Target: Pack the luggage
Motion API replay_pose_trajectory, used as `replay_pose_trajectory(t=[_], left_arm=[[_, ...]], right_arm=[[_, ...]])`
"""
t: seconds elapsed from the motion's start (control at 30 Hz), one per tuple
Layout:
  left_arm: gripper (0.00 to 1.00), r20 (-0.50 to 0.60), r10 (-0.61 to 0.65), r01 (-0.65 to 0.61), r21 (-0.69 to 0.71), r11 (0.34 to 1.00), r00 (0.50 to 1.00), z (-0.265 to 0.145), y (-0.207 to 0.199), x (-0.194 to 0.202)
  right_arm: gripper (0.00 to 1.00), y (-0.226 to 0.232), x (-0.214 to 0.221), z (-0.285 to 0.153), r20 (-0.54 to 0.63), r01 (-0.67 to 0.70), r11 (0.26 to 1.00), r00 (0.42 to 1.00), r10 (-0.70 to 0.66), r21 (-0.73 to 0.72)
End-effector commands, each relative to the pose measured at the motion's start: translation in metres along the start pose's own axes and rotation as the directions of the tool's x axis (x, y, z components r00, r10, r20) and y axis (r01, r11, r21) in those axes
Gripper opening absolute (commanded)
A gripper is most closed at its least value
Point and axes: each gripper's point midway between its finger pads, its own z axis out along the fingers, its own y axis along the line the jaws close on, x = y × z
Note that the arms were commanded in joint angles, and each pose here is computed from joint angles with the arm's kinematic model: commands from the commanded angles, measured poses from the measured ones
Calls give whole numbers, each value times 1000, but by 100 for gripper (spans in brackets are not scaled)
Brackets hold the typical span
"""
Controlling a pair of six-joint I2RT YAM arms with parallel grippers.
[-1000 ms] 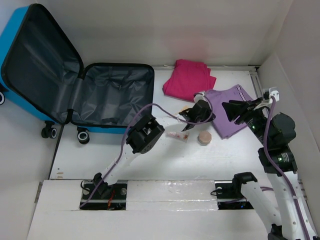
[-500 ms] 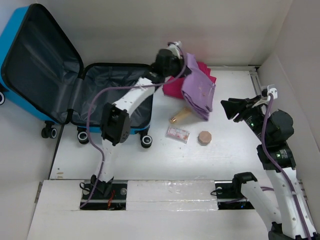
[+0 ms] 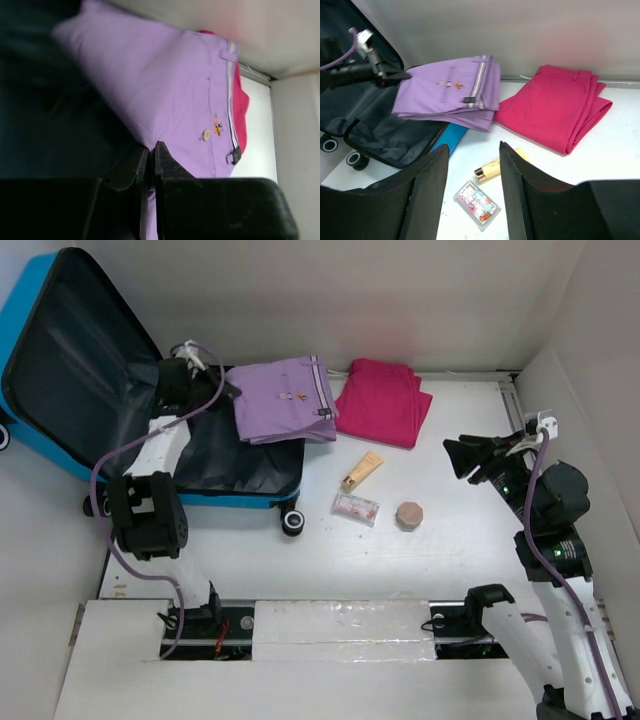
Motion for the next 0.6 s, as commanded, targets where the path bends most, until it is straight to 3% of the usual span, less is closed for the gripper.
replay_pose_trajectory(t=[0.0, 0.2, 0.37, 0.53, 0.57], left_arm=[[0, 164, -2, 1, 3, 1000, 987, -40, -1, -35], [0, 244, -89, 147, -230, 962, 966, -66, 91, -27], [0, 291, -72, 211, -481, 851, 954, -78, 152, -19], [0, 309, -118, 290, -599, 747, 944, -87, 179, -8], [4, 307, -132, 300, -601, 741, 942, -88, 178, -7]], right_arm=[[51, 8, -23, -3, 83, 41, 999, 996, -39, -21], [51, 6, 1, 1, 29, 24, 999, 999, -23, -33], [51, -1, 28, 7, -25, 0, 999, 1000, -1, -35], [51, -15, 56, 23, -81, -36, 999, 996, 35, -14], [51, -19, 66, 28, -105, -58, 998, 993, 57, -3]])
